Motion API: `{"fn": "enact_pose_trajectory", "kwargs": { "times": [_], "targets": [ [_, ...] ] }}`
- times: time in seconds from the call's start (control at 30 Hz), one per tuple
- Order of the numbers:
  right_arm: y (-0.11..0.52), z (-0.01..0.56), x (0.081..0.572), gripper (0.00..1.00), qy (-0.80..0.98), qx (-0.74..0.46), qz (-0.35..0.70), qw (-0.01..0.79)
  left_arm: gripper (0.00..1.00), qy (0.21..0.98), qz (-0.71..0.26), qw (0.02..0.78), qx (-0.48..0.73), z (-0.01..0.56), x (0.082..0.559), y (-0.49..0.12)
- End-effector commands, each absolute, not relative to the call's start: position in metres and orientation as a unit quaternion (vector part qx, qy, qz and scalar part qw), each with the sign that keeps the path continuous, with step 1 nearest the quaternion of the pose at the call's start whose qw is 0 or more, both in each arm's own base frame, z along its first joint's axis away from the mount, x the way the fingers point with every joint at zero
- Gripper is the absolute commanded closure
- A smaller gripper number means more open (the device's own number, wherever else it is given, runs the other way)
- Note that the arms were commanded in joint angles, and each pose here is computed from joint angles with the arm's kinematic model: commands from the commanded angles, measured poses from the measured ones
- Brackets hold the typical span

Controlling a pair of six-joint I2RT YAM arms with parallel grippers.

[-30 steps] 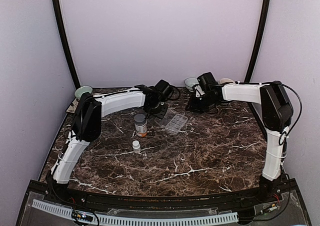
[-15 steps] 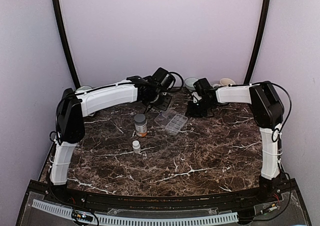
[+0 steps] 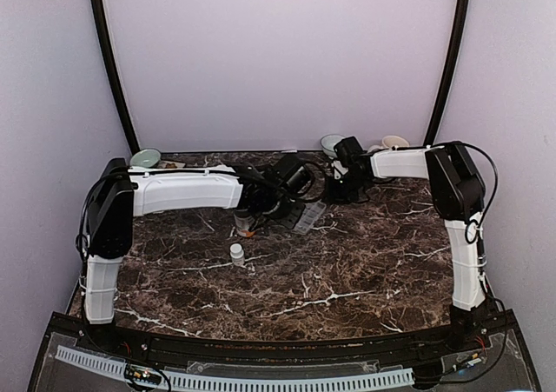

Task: Sort the pills into containers
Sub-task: Adjust the pill container at the center of the board.

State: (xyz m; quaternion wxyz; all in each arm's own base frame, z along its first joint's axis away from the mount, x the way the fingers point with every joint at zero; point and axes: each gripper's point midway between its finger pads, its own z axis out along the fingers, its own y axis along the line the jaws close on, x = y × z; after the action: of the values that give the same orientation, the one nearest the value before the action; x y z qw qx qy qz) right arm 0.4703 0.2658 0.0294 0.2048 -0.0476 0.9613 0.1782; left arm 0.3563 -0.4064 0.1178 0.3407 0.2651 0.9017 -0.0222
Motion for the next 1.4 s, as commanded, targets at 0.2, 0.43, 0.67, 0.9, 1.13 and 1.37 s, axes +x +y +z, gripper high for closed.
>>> {"fn": "enact_pose_trajectory", "kwargs": {
  "times": [0.2,0.43,0.67,0.9,1.13,1.37],
  "targets": [
    [0.266,0.009,0.439,0.73,0.965,-0.059,0.183,0.177,0.62,0.906,-0.032,0.335,0.255,0.107,0.350,-0.405],
    [0.275,0.006,0.414,0.73,0.964,-0.061,0.191,0.172,0.62,0.897,-0.016,0.362,0.254,0.136,0.360,-0.405],
    [0.283,0.015,0.395,0.73,0.961,-0.062,0.203,0.175,0.62,0.888,-0.007,0.387,0.248,0.164,0.366,-0.402],
    [0.304,0.023,0.376,0.73,0.957,-0.080,0.217,0.174,0.60,0.880,0.027,0.413,0.234,0.184,0.372,-0.386],
    [0.313,0.025,0.362,0.73,0.956,-0.086,0.221,0.173,0.58,0.885,0.034,0.420,0.201,0.193,0.379,-0.361],
    [0.323,0.027,0.343,0.73,0.953,-0.097,0.231,0.169,0.56,0.902,0.021,0.410,0.137,0.187,0.391,-0.318]
  ]
}}
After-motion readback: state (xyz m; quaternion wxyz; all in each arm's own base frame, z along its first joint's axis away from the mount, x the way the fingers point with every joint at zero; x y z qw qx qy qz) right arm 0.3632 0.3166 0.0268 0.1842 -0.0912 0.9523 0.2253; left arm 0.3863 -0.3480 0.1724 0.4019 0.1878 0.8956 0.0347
